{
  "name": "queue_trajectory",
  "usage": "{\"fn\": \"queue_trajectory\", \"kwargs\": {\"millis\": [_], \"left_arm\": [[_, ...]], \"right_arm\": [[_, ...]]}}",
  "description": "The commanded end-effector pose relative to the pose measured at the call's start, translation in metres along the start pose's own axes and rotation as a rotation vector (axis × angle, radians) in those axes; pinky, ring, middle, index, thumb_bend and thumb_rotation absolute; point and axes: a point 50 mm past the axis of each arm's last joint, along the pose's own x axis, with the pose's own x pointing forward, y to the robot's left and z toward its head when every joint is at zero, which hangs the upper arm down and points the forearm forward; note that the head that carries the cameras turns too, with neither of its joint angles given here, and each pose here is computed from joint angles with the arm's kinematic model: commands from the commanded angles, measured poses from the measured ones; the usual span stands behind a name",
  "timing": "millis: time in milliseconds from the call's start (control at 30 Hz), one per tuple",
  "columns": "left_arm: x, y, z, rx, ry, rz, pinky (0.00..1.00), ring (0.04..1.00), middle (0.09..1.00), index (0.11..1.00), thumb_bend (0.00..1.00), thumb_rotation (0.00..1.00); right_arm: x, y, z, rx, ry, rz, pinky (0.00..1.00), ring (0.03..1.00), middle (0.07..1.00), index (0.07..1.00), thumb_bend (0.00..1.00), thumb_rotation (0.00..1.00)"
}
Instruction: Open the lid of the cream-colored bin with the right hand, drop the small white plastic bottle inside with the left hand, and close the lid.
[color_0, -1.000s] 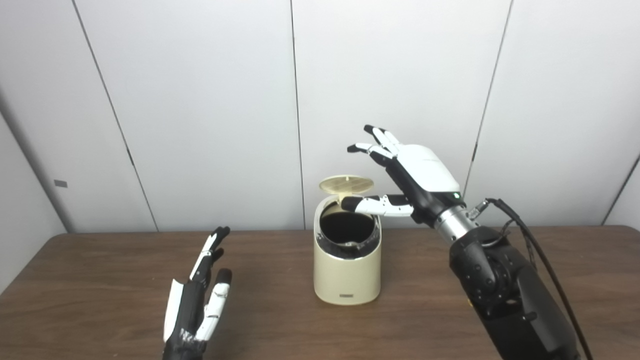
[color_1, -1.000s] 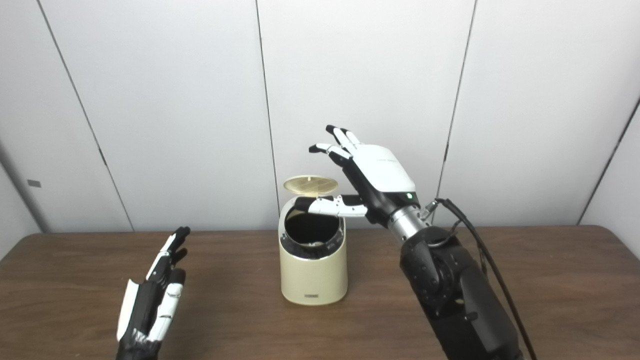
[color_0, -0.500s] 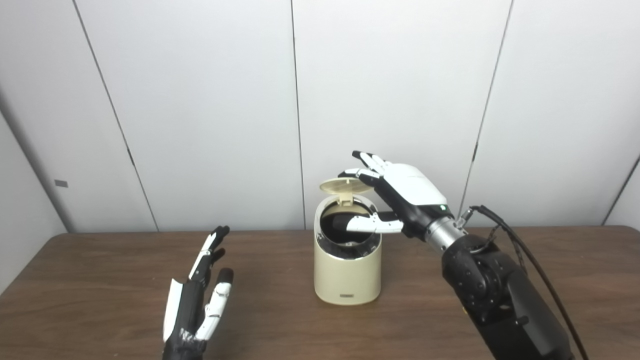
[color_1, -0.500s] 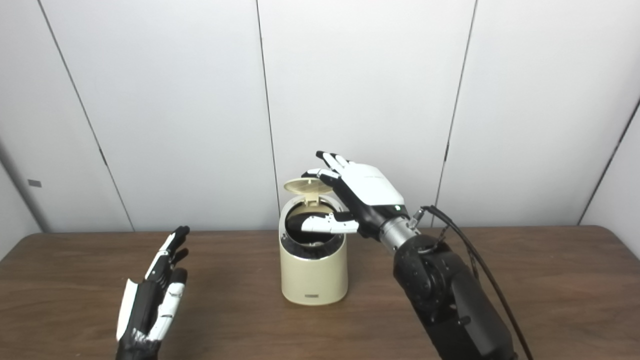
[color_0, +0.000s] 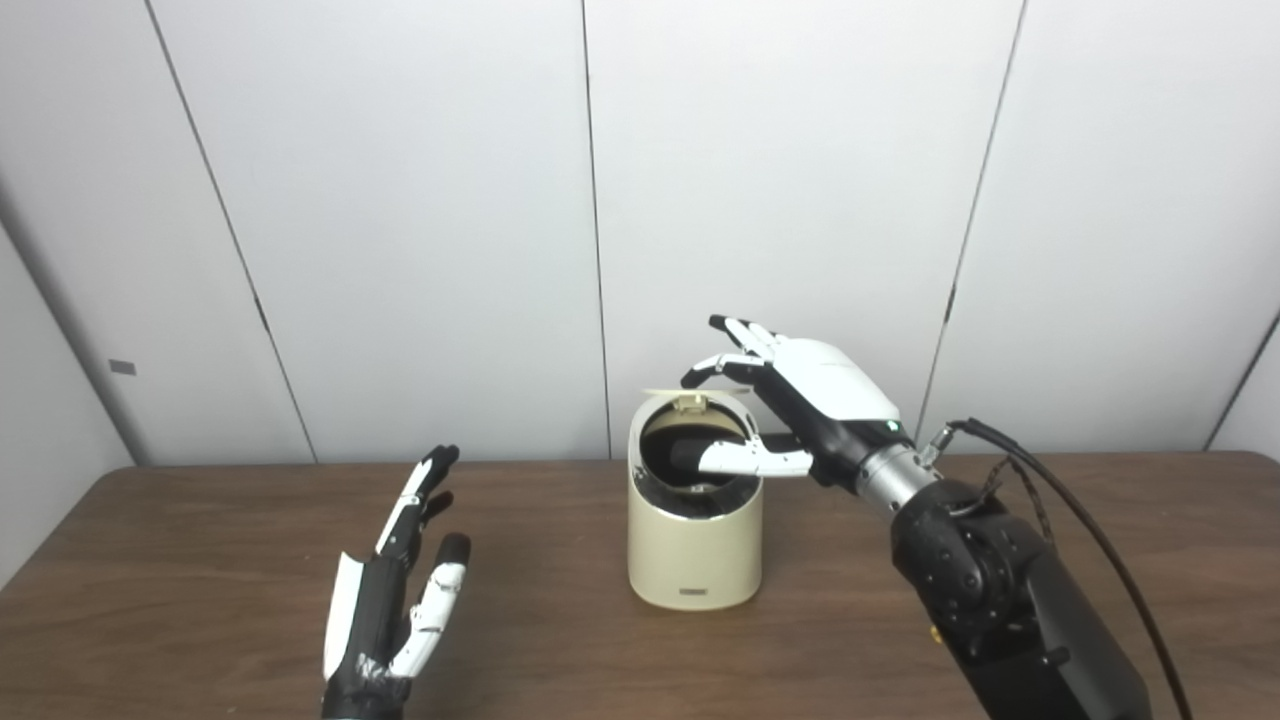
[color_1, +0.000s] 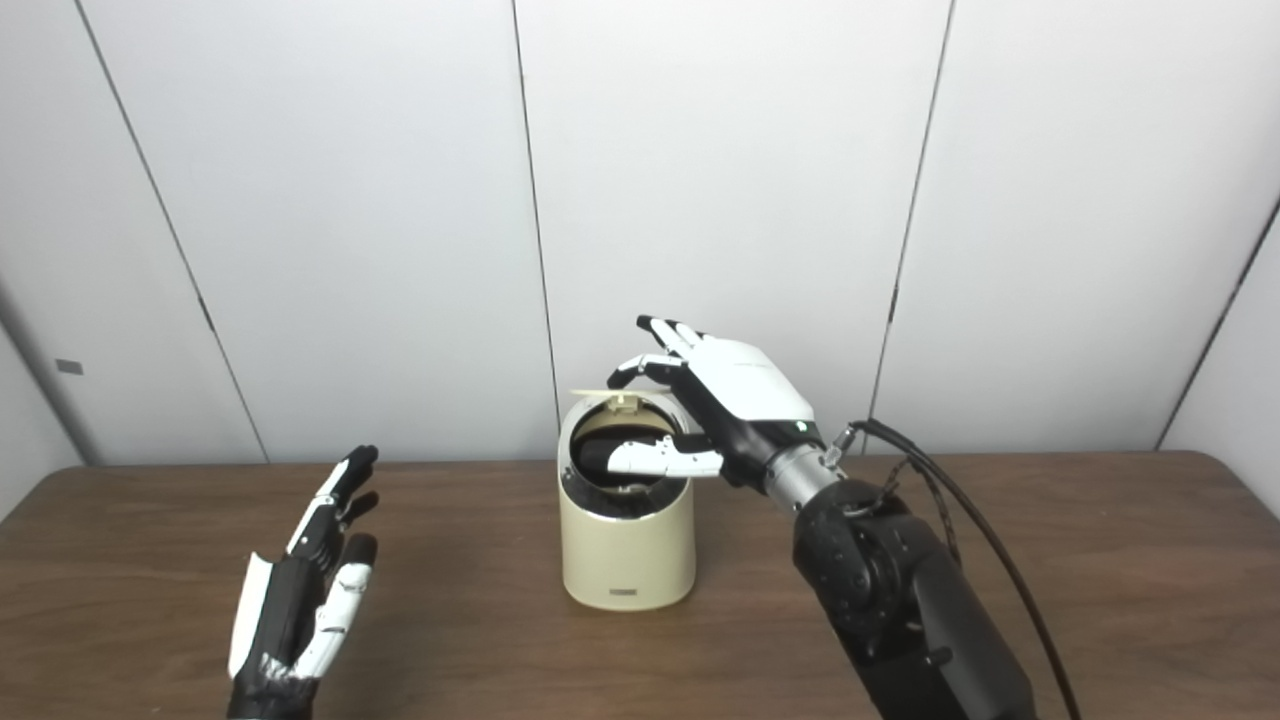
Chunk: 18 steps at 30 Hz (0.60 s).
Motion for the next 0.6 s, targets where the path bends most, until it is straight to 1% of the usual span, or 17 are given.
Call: {"fn": "queue_trajectory", "kwargs": {"millis": [0,133,300,433,567], "left_arm": [[0.014,0.005,0.012,0.003,-0.079,0.009,0.89,0.949,0.963,0.924,0.46,0.83],[0.015,0.005,0.011,0.005,-0.078,0.004,0.88,0.949,0.963,0.924,0.46,0.82],[0.015,0.004,0.011,-0.003,-0.075,0.004,0.88,0.944,0.959,0.921,0.47,0.81],[0.015,0.004,0.012,-0.008,-0.076,0.003,0.88,0.946,0.964,0.923,0.46,0.80],[0.013,0.003,0.013,0.001,-0.076,0.001,0.88,0.944,0.962,0.925,0.47,0.81]], "right_arm": [[0.002,-0.019,0.011,-0.004,-0.039,-0.064,0.96,1.000,0.991,0.716,0.87,1.00],[-0.003,-0.015,0.008,0.014,-0.030,-0.054,0.99,1.000,0.988,0.714,0.88,1.00],[-0.009,-0.009,-0.003,0.049,0.012,-0.037,0.99,1.000,0.984,0.718,0.87,1.00],[-0.014,-0.005,-0.006,0.062,0.029,-0.023,0.99,1.000,0.984,0.724,0.86,1.00],[-0.019,-0.001,-0.009,0.077,0.041,-0.010,1.00,1.000,0.983,0.728,0.86,1.00]]}}
